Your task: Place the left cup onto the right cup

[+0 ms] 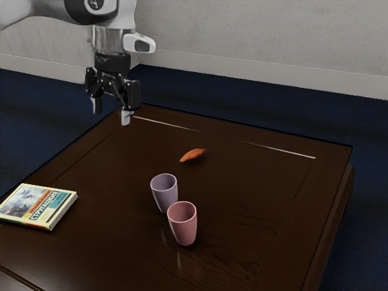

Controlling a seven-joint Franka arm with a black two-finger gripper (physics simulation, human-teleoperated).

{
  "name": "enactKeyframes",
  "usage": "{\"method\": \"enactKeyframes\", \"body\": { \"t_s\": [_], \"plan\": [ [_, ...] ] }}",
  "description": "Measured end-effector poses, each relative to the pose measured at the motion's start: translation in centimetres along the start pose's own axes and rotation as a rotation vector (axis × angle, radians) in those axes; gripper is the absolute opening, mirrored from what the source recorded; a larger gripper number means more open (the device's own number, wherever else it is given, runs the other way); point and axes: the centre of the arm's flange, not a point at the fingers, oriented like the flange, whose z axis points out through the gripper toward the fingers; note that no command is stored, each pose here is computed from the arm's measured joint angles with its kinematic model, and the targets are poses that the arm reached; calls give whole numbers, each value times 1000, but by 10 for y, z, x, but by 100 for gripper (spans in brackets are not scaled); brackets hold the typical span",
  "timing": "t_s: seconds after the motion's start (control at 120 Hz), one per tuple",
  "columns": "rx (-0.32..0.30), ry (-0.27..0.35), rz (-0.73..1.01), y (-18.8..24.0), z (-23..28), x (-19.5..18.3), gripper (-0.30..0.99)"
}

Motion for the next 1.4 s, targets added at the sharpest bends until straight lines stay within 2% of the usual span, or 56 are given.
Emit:
{"method": "enactKeyframes", "body": {
  "t_s": [0.117, 0.317, 0.458, 0.567, 0.758, 0.842, 1.0, 1.267, 1.325, 1.4],
  "plan": [
    [-7, 69, -10, -3, -2, 10, 69],
    [-9, -3, -10, 0, 93, 40, 69],
    [-10, 21, -6, 4, 132, 62, 69],
    [-12, 65, -4, 5, 140, 101, 69],
    [-24, 56, -4, 8, 196, 148, 69],
    [-25, 67, -12, 4, 207, 154, 69],
    [-21, 85, -63, -33, 216, 157, 69],
    [-26, 28, -46, -29, 269, 165, 69],
    [-22, 37, -36, -25, 271, 167, 64],
    [-14, 49, -25, -21, 271, 169, 44]
  ]
}}
